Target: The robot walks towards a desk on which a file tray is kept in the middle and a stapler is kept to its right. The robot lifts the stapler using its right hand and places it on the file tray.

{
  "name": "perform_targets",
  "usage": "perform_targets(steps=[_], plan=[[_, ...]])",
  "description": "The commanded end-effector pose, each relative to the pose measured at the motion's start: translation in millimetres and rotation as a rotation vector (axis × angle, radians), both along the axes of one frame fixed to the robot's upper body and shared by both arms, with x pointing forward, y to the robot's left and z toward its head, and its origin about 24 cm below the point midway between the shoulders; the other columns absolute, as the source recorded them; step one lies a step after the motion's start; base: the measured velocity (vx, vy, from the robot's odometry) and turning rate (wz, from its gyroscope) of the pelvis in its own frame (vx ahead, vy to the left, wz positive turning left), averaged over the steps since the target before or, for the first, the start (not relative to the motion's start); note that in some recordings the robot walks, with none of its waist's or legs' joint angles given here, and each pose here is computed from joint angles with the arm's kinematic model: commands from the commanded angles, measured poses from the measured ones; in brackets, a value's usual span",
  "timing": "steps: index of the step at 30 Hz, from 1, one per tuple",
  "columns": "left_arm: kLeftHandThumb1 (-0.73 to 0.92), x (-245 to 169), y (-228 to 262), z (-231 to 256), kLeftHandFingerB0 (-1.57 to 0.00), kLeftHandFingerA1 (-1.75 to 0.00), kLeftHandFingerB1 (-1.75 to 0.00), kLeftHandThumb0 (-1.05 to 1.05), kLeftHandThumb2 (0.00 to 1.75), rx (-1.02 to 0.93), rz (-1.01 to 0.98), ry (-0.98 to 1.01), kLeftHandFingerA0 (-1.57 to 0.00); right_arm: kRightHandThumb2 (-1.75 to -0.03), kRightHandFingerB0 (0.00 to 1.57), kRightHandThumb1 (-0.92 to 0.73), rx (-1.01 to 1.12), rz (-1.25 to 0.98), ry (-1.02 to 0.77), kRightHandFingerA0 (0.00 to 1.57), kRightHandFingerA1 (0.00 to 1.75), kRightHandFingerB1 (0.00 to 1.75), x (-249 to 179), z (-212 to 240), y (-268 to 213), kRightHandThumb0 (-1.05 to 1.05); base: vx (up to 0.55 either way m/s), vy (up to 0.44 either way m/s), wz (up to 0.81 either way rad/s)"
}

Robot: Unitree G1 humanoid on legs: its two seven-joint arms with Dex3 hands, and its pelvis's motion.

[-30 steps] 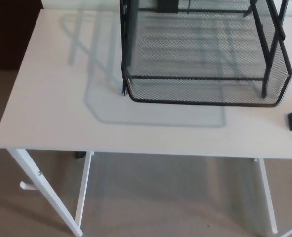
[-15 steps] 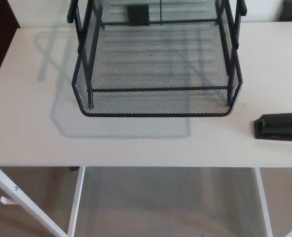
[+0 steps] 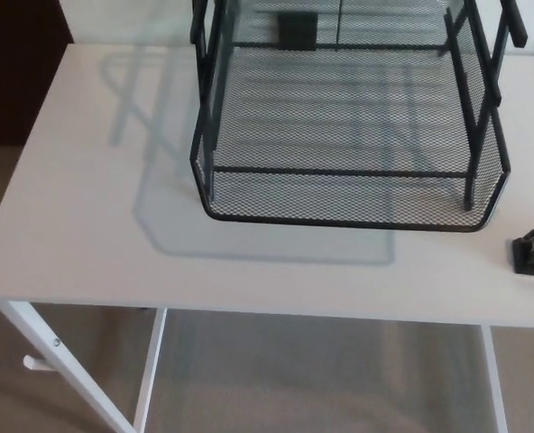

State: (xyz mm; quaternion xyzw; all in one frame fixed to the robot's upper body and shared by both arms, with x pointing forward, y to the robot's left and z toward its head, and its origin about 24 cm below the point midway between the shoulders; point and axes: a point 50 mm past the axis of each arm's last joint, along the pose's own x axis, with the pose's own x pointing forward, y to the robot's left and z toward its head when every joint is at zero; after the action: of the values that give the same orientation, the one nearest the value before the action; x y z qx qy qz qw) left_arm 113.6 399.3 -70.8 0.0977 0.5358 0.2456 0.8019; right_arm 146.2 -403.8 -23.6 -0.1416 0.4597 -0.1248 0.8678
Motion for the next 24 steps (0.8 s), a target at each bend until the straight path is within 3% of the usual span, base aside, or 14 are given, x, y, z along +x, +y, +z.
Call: perform_targets(steps=[1, 2, 3, 9, 12, 13, 14, 15, 16, 17, 19, 20, 21, 24], plan=[[0.84, -2.2, 4.4, 3.4, -0.18, -0.58, -0.37, -0.68, 0.66, 0.0, 0.01, -0.022, -0.27, -0.59, 0.09, -0.61, 0.014, -0.112, -0.037, 0.06, 0.38, 0.25, -2.5, -0.2, -6.3, -0.42, 0.0, 0.0, 0.0], [0.68, -1.7, 4.3, 3.4, -0.15, -0.6, -0.48, -0.68, 1.0, 0.004, 0.009, -0.018, -0.26, -0.6, 0.1, -0.62, 0.004, -0.094, -0.022, 0.05, 0.36, 0.24, -3.1, -0.6, -6.9, -0.45, 0.0, 0.0, 0.0], [0.68, -1.2, 4.3, 3.6, -0.14, -0.63, -0.48, -0.69, 1.0, 0.004, 0.015, -0.019, -0.28, -0.68, 0.09, -0.58, 0.003, -0.085, -0.017, 0.05, 0.36, 0.29, -3.3, -1.0, -6.4, -0.49, 0.0, 0.0, 0.0], [0.69, -2.3, 7.2, 6.1, -0.08, -0.6, -0.47, -0.66, 0.99, 0.002, 0.038, -0.052, -0.24, -0.67, 0.08, -0.55, 0.06, -0.104, -0.04, 0.05, 0.32, 0.29, -1.4, -3.5, 0.2, -0.46, 0.0, 0.0, 0.0], [0.69, 2.9, 11.3, 12.0, -0.12, -0.6, -0.49, -0.67, 1.0, 0.029, 0.07, -0.124, -0.25, -0.61, 0.08, -0.59, 0.01, -0.114, -0.031, 0.05, 0.39, 0.23, 2.8, 5.4, -6.2, -0.4, 0.0, 0.0, 0.0], [0.9, 8.6, 16.1, 19.5, -0.12, -0.6, -0.37, -0.66, 0.66, 0.046, 0.057, -0.16, -0.28, -1.03, 0.0, -0.58, 0.027, -0.286, -0.061, 0.03, 0.52, 0.5, 5.2, 18.9, -16.9, -0.27, 0.0, 0.0, 0.0], [0.9, 9.2, 16.6, 20.4, -0.12, -0.6, -0.37, -0.66, 0.66, 0.048, 0.056, -0.164, -0.28, -1.03, 0.0, -0.58, 0.03, -0.306, -0.063, 0.03, 0.52, 0.5, 5.4, 20.4, -17.7, -0.27, 0.0, 0.0, 0.0], [0.71, 10.3, 22.3, 26.8, -0.05, -0.62, -0.46, -0.69, 1.04, 0.045, 0.071, -0.184, -0.25, -0.59, 0.01, -0.63, 0.063, -0.403, -0.159, 0.0, 0.3, 0.23, 8.6, 34.5, -25.3, -0.35, 0.0, 0.0, 0.0], [0.71, 12.3, 26.1, 32.1, -0.05, -0.63, -0.45, -0.68, 1.04, 0.039, 0.067, -0.22, -0.24, -0.59, 0.0, -0.63, 0.038, -0.48, -0.177, 0.15, 0.42, 0.21, 11.0, 48.0, -33.6, -0.45, 0.0, 0.0, 0.0], [0.72, 14.0, 29.3, 36.4, -0.05, -0.63, -0.45, -0.68, 1.04, 0.049, 0.059, -0.238, -0.25, -0.6, 0.0, -0.64, 0.011, -0.486, -0.231, 0.0, 0.34, 0.13, 16.3, 58.8, -39.1, -0.43, 0.0, 0.0, 0.0], [0.71, 16.1, 34.8, 43.0, -0.04, -0.62, -0.43, -0.7, 1.07, 0.058, 0.073, -0.262, -0.23, -0.7, 0.0, -0.54, -0.023, -0.534, -0.345, 0.0, 0.18, 0.03, 29.9, 80.4, -50.5, -0.47, 0.0, 0.0, 0.0], [0.71, 16.2, 36.1, 44.5, -0.04, -0.62, -0.43, -0.7, 1.07, 0.062, 0.072, -0.264, -0.23, -0.7, 0.0, -0.54, -0.023, -0.538, -0.371, 0.0, 0.18, 0.03, 31.7, 82.3, -51.9, -0.47, 0.0, 0.0, 0.0], [0.71, 18.2, 36.9, 45.8, -0.04, -0.61, -0.42, -0.7, 1.06, 0.051, 0.1, -0.282, -0.23, -0.79, 0.0, -0.51, -0.095, -0.52, -0.417, 0.0, 0.33, 0.03, 38.9, 94.2, -54.8, -0.55, 0.0, 0.0, 0.0], [0.71, 23.1, 35.4, 45.3, -0.04, -0.62, -0.42, -0.69, 1.06, 0.054, 0.117, -0.292, -0.25, -0.76, 0.0, -0.42, 0.008, -0.624, -0.573, 0.0, 0.34, 0.09, 54.4, 123.6, -64.8, -0.57, 0.0, 0.0, 0.0]])
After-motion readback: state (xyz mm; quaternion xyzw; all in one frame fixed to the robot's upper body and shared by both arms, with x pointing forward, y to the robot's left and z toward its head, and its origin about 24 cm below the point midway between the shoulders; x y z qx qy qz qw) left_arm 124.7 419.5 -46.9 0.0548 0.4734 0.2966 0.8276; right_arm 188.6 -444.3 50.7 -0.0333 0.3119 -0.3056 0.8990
